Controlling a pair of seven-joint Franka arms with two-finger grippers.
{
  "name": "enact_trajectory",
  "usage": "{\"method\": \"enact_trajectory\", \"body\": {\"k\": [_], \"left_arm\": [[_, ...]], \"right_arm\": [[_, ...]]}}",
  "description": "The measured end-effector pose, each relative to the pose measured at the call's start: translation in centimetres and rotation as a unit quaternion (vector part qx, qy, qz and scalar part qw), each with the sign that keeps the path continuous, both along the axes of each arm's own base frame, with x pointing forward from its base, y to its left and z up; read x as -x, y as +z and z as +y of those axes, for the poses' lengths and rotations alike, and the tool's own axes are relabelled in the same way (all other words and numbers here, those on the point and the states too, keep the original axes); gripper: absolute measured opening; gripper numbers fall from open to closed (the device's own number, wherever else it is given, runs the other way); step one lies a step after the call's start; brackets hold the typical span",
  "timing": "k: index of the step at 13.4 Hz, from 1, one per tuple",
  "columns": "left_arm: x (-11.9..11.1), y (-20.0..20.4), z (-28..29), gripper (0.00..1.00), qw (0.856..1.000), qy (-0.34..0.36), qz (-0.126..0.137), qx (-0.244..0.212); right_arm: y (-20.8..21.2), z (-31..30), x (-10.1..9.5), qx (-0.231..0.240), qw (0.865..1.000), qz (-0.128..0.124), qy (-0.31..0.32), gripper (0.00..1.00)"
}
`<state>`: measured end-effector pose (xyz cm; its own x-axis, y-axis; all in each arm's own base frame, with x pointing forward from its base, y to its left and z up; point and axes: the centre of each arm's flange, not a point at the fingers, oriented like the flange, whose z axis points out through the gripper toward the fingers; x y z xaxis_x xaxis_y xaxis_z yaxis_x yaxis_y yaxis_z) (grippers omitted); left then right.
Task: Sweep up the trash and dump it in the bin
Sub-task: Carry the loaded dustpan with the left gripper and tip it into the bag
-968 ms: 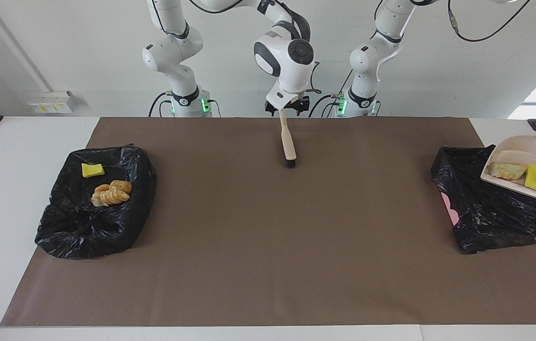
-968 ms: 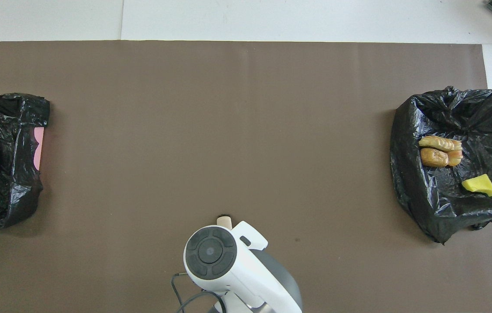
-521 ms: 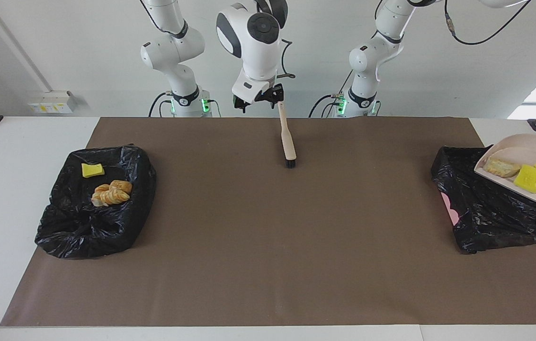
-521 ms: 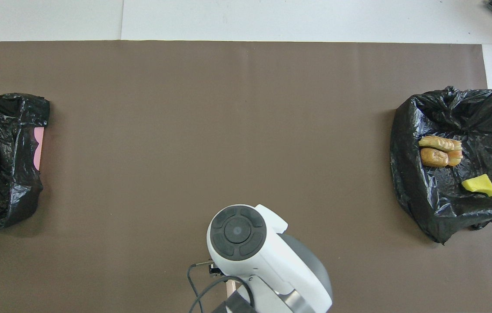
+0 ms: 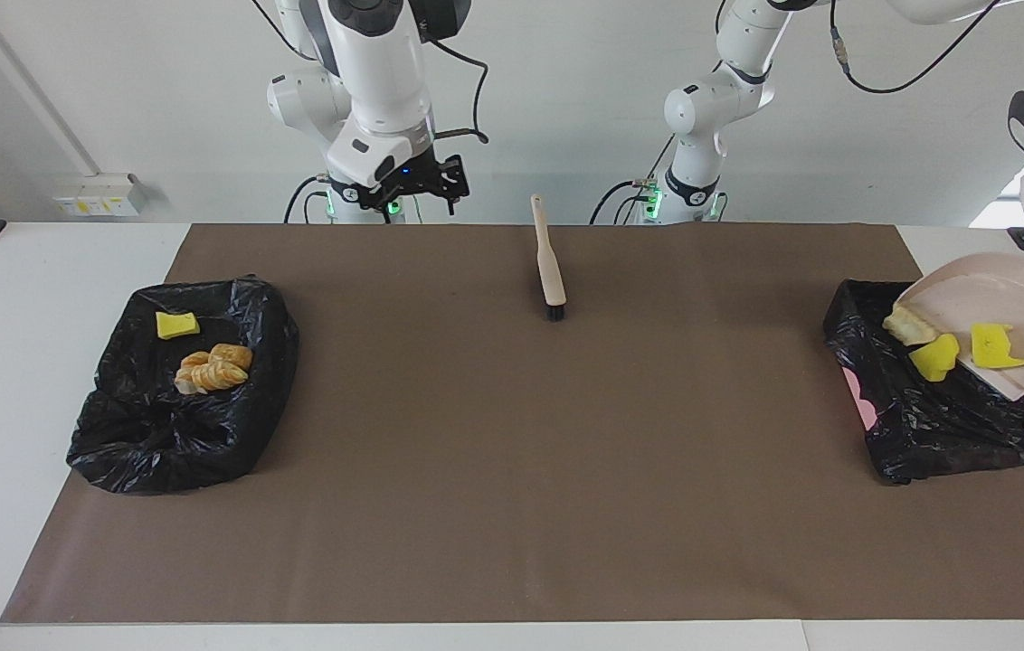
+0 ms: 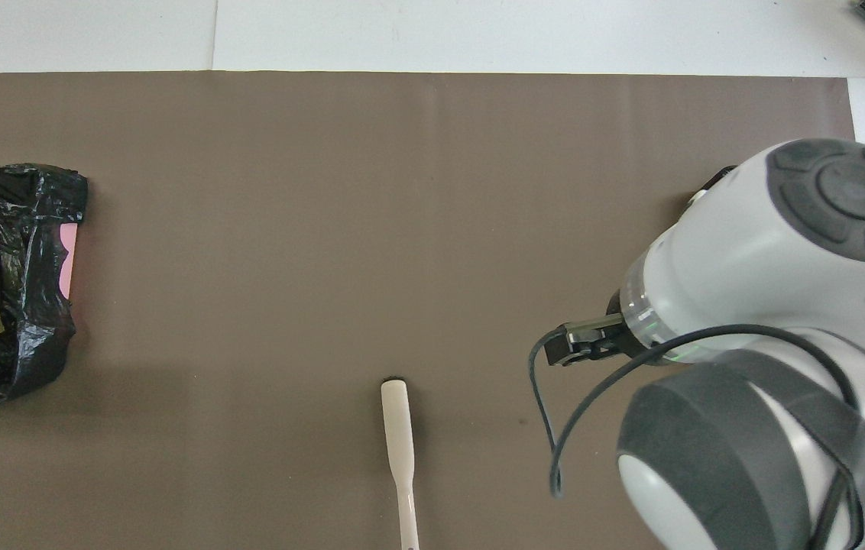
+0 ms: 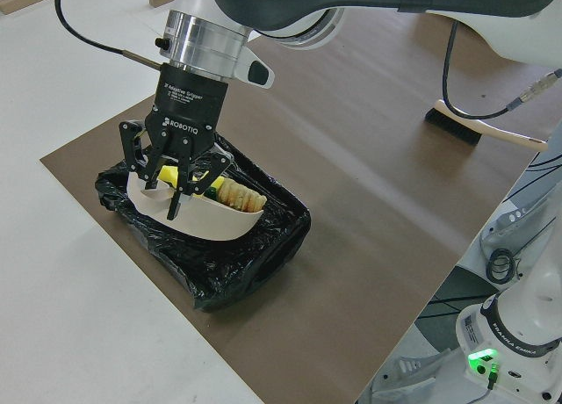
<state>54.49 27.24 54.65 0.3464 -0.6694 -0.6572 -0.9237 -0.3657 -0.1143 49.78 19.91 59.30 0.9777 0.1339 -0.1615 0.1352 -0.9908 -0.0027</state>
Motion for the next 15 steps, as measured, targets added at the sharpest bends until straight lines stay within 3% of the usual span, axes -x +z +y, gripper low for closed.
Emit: {"method": "enact_trajectory", "body": {"k": [2, 5, 8, 10, 15], "left_arm": [[-0.6, 0.6, -0.2, 0.32, 0.999, -0.031, 0.003, -0.026], [-1.3, 1.4, -0.7, 0.32, 0.995, -0.066, 0.013, -0.068], [-2.1, 3.5, -2.1, 0.32, 0.993, -0.084, 0.002, -0.083], [-1.9, 5.6, -2.7, 0.32, 0.994, -0.080, -0.014, -0.070], [-1.7, 7.9, -7.3, 0.32, 0.997, -0.054, -0.046, 0.014]], "right_arm": [[0.9, -2.7, -1.0, 0.018, 1.000, -0.017, -0.015, 1.00], [1.0, -8.2, -2.6, 0.021, 0.999, -0.018, -0.034, 1.00], [1.0, -15.0, -4.1, 0.018, 0.999, -0.027, -0.036, 1.00], [1.0, -18.4, -5.0, 0.018, 0.998, -0.046, -0.035, 1.00], [1.6, -24.4, -5.9, 0.019, 0.994, -0.080, -0.070, 1.00]]}}
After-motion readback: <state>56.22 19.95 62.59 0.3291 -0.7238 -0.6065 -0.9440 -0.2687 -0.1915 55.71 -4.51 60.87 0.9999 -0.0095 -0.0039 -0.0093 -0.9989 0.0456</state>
